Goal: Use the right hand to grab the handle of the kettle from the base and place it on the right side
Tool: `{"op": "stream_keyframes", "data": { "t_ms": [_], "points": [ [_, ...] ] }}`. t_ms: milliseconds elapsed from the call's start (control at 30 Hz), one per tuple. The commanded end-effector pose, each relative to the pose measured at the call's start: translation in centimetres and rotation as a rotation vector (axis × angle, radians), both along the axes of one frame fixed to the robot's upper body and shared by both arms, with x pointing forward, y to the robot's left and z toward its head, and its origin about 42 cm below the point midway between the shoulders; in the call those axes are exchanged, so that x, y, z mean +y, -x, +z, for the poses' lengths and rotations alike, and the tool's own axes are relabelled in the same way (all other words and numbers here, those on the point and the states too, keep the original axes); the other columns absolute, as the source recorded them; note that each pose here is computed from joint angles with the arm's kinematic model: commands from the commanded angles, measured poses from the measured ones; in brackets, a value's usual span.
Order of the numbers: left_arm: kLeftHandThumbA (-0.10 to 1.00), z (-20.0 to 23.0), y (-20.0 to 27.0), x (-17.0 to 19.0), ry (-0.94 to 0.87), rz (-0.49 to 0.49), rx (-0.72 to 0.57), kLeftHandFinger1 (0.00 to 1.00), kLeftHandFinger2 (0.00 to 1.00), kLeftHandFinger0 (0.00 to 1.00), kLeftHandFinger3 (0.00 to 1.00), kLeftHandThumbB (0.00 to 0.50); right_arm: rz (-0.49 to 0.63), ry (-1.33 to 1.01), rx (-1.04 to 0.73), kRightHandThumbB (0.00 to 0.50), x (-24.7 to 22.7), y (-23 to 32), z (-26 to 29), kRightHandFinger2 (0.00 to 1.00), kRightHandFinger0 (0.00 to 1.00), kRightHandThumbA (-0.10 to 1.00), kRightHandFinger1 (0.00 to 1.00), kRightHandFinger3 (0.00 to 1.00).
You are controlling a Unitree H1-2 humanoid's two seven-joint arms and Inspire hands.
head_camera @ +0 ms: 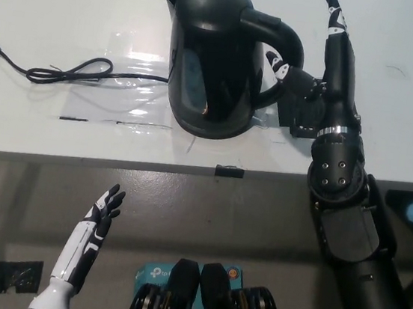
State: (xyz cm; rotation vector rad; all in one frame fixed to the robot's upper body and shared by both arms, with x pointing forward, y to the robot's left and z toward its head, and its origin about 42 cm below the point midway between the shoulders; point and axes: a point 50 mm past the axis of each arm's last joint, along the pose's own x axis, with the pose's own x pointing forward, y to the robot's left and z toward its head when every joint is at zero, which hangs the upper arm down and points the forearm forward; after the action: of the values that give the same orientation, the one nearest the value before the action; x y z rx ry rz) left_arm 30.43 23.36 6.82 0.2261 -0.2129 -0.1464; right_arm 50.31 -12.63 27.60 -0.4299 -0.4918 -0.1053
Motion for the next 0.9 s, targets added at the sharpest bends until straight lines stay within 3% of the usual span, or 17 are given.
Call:
{"op": "stream_keyframes", "data": {
  "t_ms": [0, 600, 867],
  "points": [
    [1.0, 1.6, -0.8, 0.2, -0.005, -0.02, -0.083, 1.0, 1.0, 1.0, 1.0, 0.5, 0.01, -0.014, -0.121, 0.209, 0.8, -1.0, 4.5, 1.0, 1.0, 0.85, 1.0, 1.0],
    [1.0, 2.1, -1.2, 0.2, -0.013, -0.024, -0.098, 1.0, 1.0, 1.0, 1.0, 0.5, 0.013, 0.013, -0.068, 0.226, 2.1, -3.0, 4.6, 1.0, 1.0, 0.88, 1.0, 1.0],
    [1.0, 2.3, -1.3, 0.2, -0.01, -0.023, -0.105, 1.0, 1.0, 1.0, 1.0, 0.5, -0.012, 0.044, -0.002, 0.236, 1.7, -4.3, 3.4, 1.0, 1.0, 0.8, 1.0, 1.0]
  ]
}}
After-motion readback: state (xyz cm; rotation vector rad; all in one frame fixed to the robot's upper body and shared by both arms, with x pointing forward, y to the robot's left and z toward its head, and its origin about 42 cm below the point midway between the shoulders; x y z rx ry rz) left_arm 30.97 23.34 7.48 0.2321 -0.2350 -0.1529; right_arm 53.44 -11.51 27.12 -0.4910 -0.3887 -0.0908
